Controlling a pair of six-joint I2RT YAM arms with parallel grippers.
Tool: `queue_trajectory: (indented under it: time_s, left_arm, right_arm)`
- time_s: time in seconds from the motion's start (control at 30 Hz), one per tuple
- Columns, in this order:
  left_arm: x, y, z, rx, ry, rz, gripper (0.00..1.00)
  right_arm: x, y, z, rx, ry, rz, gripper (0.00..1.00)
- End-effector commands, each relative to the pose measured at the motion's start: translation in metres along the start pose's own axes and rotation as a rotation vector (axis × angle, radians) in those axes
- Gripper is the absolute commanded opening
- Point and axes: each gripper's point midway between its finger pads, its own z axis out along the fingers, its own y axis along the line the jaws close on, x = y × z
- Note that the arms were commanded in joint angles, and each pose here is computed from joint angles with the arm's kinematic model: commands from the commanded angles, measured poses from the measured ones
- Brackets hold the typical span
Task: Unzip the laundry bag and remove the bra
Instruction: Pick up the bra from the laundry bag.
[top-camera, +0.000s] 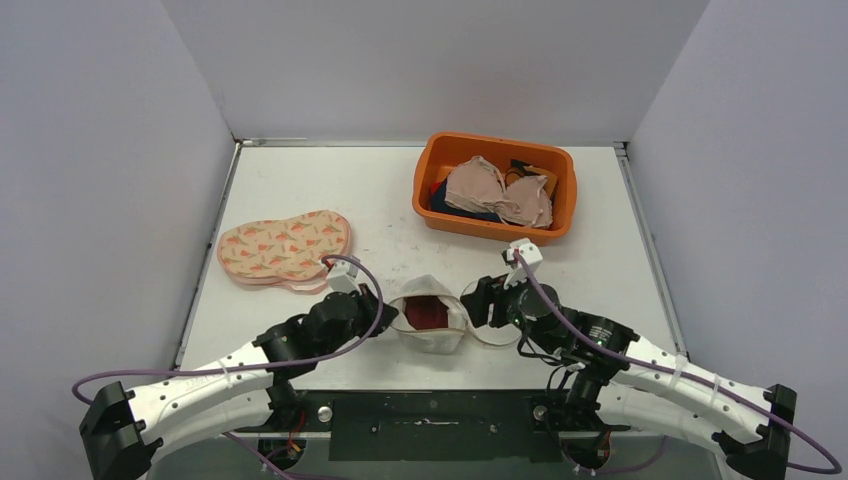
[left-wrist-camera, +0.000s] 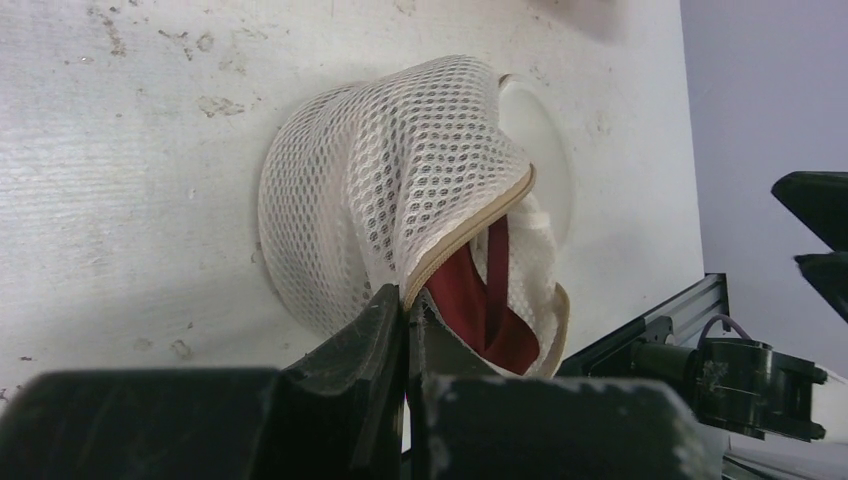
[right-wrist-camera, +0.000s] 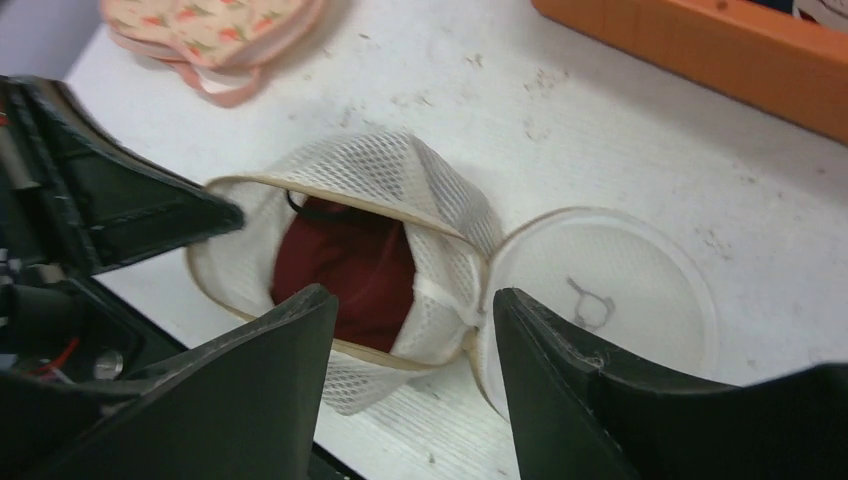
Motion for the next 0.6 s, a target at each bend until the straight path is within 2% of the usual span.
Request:
queue_trajectory:
  time_s: [0.0, 0.23, 0.57]
  left_arm:
    - [-0.023, -0.033, -0.008, 0.083, -0.039, -0.022, 0.0]
    - [-0.017, -0.032, -0.013, 0.07, 0.008, -0.023, 0.04]
    - [-0.008, -0.027, -0.021, 0.052, 0.066, 0.006, 0.03]
  right_arm:
    - [-0.034, 0.042, -0.009, -0.171, -0.033, -0.03, 0.57]
    - [-0.001, 0.076, 0.021, -0.254, 0.116, -0.121, 0.39]
    - [0.059, 0.108, 0.03, -0.283, 0.258, -0.386, 0.39]
